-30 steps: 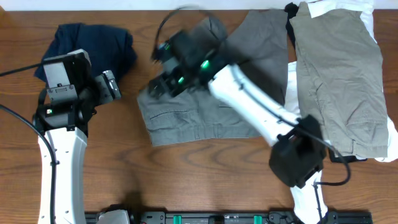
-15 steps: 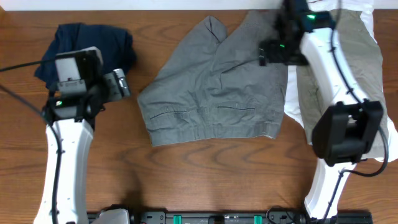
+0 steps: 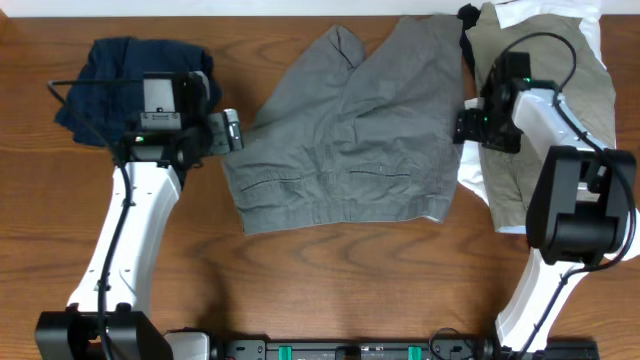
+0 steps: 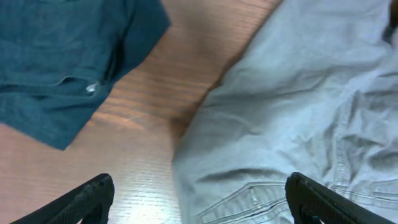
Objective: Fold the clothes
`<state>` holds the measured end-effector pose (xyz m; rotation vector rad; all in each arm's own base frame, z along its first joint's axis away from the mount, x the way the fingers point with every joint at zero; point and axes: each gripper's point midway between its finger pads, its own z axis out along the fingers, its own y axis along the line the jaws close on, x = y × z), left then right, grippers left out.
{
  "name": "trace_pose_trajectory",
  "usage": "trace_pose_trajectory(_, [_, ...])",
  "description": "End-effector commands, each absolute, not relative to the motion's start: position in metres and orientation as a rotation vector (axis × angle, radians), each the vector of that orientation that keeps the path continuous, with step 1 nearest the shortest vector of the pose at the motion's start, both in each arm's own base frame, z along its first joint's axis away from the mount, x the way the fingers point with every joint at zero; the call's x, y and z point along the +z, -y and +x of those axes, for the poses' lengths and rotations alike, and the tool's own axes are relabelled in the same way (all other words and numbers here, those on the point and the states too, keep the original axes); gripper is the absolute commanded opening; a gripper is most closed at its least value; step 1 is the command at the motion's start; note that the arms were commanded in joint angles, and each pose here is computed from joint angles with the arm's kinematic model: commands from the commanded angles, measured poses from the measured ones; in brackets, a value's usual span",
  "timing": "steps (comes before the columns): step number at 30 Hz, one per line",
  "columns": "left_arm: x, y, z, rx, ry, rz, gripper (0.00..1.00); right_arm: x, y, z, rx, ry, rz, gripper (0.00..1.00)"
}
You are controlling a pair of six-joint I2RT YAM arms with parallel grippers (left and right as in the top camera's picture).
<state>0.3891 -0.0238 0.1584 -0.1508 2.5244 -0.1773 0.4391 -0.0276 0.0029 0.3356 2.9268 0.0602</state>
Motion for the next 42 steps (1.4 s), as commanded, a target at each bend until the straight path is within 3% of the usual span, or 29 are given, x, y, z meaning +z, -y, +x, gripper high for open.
trace_pose_trajectory(1, [0.166,0.031,0.395,-0.198,-2.501,-0.128,0.89,-0.017,0.041,0.425,0.033,-2.946,0.384,0.81])
trace_pose_trajectory(8, [0.166,0.031,0.396,-0.197,-2.500,-0.128,0.89,-0.031,0.046,0.420,0.119,-2.931,0.317,0.87])
trace_pose_trajectory(22, [0.166,0.031,0.395,-0.197,-2.501,-0.128,0.89,0.002,0.066,0.419,0.269,-2.859,0.377,0.99])
trace_pose_trajectory(31, [0.166,0.031,0.395,-0.197,-2.501,-0.128,0.89,0.013,0.069,0.415,0.251,-2.856,0.358,0.99])
trace_pose_trajectory(42, [0.166,0.031,0.395,-0.197,-2.501,-0.127,0.89,0.016,0.123,0.412,0.205,-2.797,0.435,0.99])
